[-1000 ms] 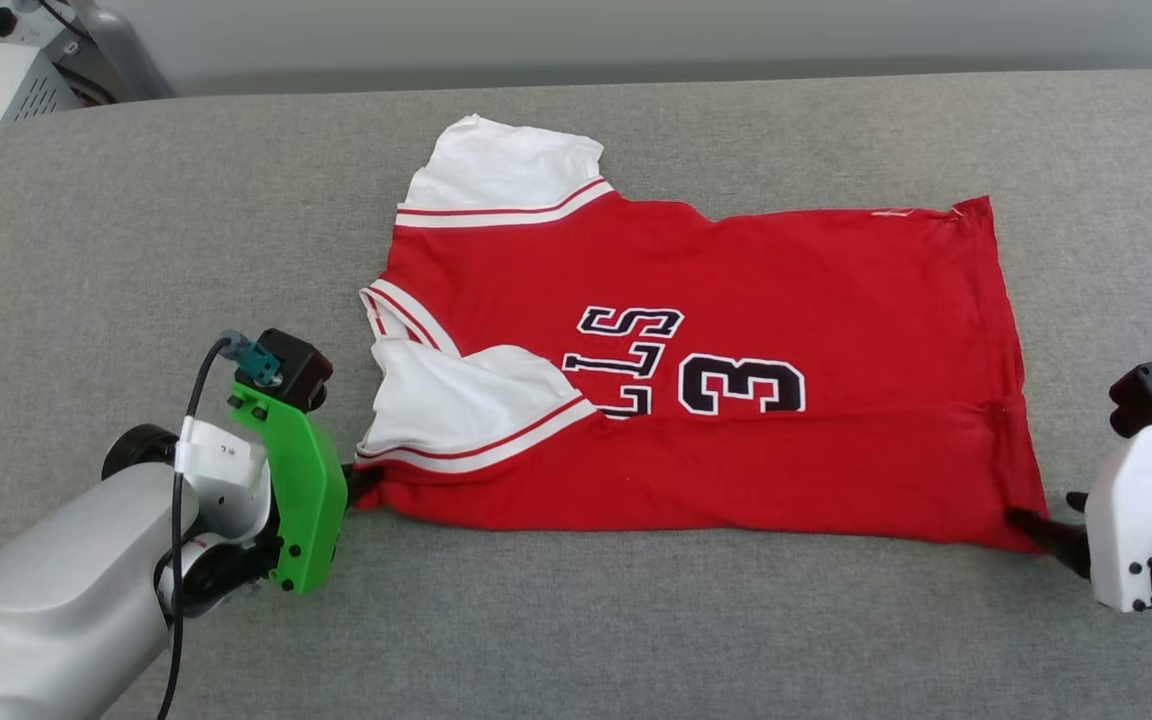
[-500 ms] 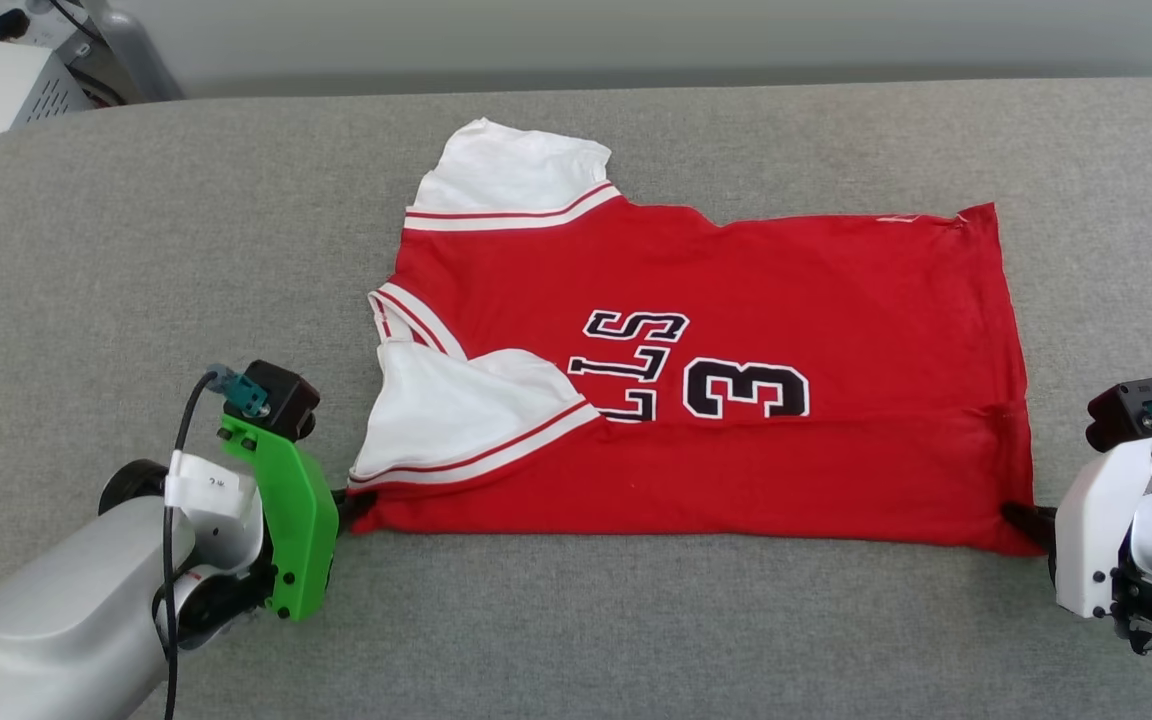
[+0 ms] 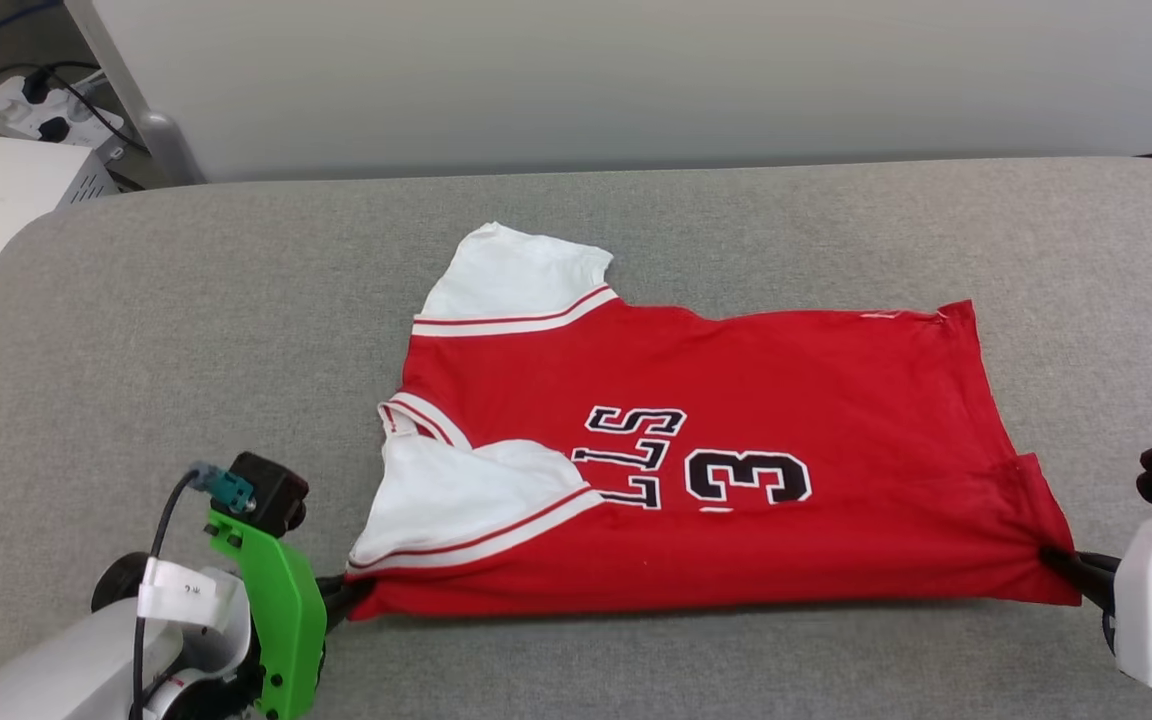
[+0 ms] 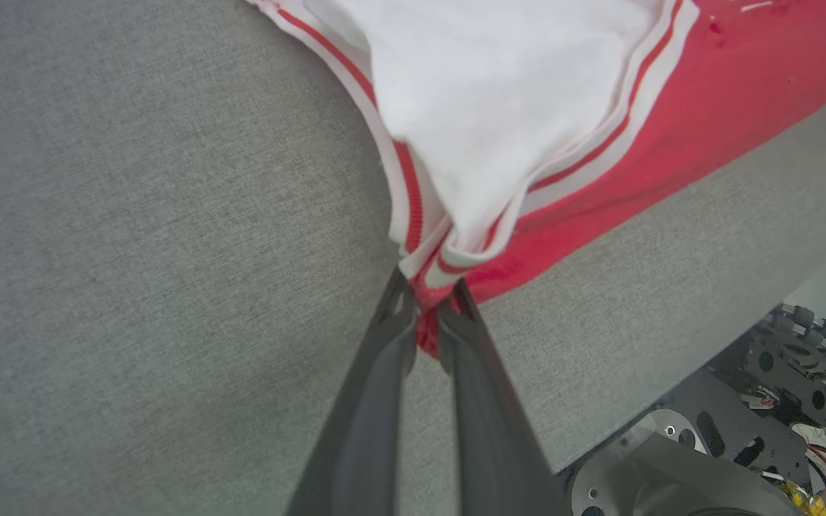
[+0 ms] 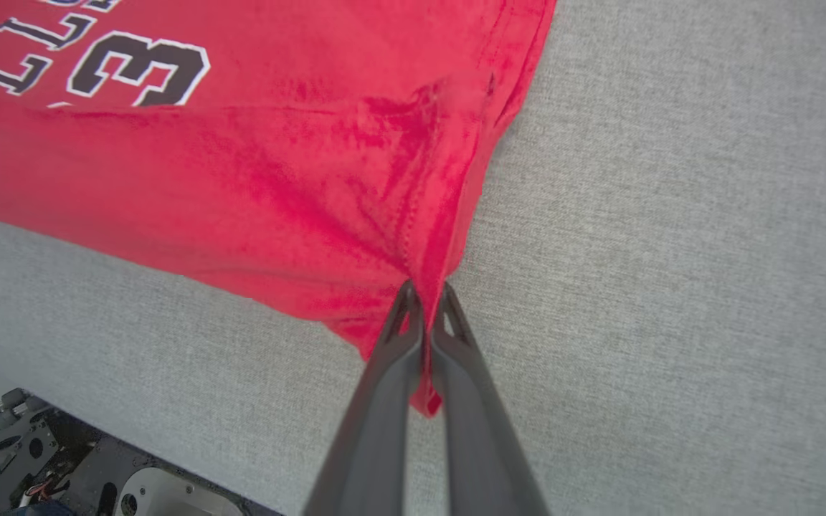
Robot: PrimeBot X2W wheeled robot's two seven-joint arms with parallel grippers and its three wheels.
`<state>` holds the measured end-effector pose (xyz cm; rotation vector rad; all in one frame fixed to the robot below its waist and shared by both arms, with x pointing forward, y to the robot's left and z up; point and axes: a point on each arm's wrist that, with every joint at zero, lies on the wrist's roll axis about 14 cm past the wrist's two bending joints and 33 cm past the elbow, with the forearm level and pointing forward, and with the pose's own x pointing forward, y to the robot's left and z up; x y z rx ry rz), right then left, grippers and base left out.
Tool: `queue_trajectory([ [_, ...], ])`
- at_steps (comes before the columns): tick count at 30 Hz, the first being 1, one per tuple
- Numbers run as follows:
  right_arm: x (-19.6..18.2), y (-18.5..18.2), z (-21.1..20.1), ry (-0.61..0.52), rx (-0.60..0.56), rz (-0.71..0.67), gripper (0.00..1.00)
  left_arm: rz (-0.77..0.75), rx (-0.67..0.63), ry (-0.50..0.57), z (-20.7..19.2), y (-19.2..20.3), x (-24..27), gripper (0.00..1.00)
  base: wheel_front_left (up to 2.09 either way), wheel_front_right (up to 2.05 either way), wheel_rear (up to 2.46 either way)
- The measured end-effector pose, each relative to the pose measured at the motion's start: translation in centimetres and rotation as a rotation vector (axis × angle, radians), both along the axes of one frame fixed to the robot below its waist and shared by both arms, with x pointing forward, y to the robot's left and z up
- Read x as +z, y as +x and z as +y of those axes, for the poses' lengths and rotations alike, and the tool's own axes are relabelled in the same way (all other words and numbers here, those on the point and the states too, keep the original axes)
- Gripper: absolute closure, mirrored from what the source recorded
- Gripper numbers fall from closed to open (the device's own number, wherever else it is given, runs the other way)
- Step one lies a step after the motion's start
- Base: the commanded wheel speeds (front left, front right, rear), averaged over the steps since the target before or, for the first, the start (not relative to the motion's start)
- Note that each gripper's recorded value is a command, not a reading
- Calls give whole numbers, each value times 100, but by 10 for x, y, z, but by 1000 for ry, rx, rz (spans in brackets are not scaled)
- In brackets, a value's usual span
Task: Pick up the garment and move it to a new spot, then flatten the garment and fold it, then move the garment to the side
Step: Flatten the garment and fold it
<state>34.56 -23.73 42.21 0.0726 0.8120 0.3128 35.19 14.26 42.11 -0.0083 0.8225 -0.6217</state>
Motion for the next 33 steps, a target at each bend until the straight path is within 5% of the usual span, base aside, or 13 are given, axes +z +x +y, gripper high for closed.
queue_trajectory([
  [19,-48,-25,-2,9,-66,149,100,173,48,10,1,-27,-51,100,0,0,0],
  [21,-50,-23,-2,16,-81,138,59,167,57,6,2,-26,-52,100,0,0,0],
  [22,-49,-22,-2,22,-88,123,12,158,61,2,2,-25,-50,81,0,0,0],
  [23,-47,-20,-1,28,-93,112,0,147,64,-1,3,-24,-49,57,0,0,0],
  [24,-45,-18,-1,35,-98,91,0,129,66,0,4,-22,-47,0,0,0,0],
  [29,-19,-1,-5,32,-114,-67,0,14,82,4,15,-7,-23,0,0,0,0],
  [33,31,26,-22,38,-190,-350,0,-207,100,-35,17,29,32,0,0,0,0],
])
